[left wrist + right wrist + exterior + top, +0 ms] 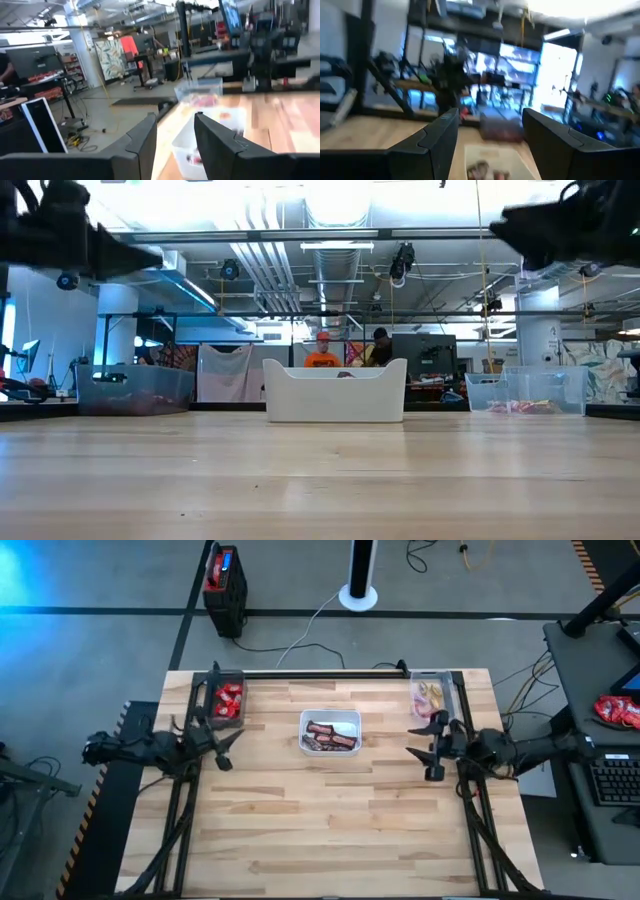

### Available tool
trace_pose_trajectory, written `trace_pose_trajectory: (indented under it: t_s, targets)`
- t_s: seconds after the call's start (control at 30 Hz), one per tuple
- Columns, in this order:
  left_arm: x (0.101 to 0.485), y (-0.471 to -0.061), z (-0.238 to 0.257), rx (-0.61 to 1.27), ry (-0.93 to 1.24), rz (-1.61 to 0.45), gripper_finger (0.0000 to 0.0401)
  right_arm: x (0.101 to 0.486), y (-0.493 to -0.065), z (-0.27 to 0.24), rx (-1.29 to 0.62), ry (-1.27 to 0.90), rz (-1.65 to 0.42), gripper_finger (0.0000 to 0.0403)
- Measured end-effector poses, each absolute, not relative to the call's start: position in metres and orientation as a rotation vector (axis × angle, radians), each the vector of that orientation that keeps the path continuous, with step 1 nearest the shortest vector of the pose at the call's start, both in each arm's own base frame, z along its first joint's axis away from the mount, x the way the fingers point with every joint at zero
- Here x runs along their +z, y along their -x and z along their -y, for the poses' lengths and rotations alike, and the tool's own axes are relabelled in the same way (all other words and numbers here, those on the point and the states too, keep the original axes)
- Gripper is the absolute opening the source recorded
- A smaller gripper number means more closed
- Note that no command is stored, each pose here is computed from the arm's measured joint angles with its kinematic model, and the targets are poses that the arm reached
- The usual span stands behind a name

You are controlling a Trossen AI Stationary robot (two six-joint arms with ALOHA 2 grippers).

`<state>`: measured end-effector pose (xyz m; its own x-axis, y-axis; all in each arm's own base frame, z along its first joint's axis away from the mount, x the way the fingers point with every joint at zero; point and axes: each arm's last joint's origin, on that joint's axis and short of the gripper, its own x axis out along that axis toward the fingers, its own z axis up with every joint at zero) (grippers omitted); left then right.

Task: Sort candy by brand, put in halloween buckets
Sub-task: Return to Home Position

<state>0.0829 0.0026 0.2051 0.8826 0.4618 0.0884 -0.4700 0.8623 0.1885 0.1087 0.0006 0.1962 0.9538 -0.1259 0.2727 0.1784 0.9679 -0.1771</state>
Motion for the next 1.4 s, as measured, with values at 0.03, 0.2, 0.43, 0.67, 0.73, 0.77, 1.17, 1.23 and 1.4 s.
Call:
trace_pose_trajectory:
  t_s: [0.03,0.2,0.43,0.67,0.73,0.77,1.17,1.23,1.4]
  targets:
    - [0.200,-0.085,-0.002,0.487,-0.215,0.024,0.0116,0.198,-0.108,-0.001,-0.136,0.203,0.280,0.0215]
    - [0.175,-0.092,-0.001,0.489,-0.221,-0.003,0.0115,0.202,-0.103,-0.001,-0.140,0.207,0.329,0.0215]
    - [0.174,-0.094,0.000,0.466,-0.175,0.029,0.0115,0.206,-0.099,-0.001,-0.139,0.153,0.381,0.0215]
    - [0.176,-0.093,-0.001,0.485,-0.171,0.026,0.0116,0.204,-0.101,-0.001,-0.137,0.142,0.357,0.0215]
    - [0.176,-0.093,-0.001,0.485,-0.172,0.026,0.0116,0.203,-0.101,-0.001,-0.137,0.143,0.354,0.0215]
    - [0.176,-0.093,-0.001,0.485,-0.171,0.026,0.0116,0.203,-0.101,-0.001,-0.137,0.143,0.355,0.0215]
    - [0.177,-0.093,-0.001,0.485,-0.171,0.027,0.0116,0.203,-0.101,-0.001,-0.137,0.142,0.355,0.0215]
    - [0.177,-0.093,-0.001,0.484,-0.171,0.027,0.0116,0.203,-0.101,-0.001,-0.137,0.143,0.355,0.0215]
    - [0.177,-0.093,-0.001,0.484,-0.171,0.027,0.0116,0.203,-0.101,-0.001,-0.137,0.143,0.355,0.0215]
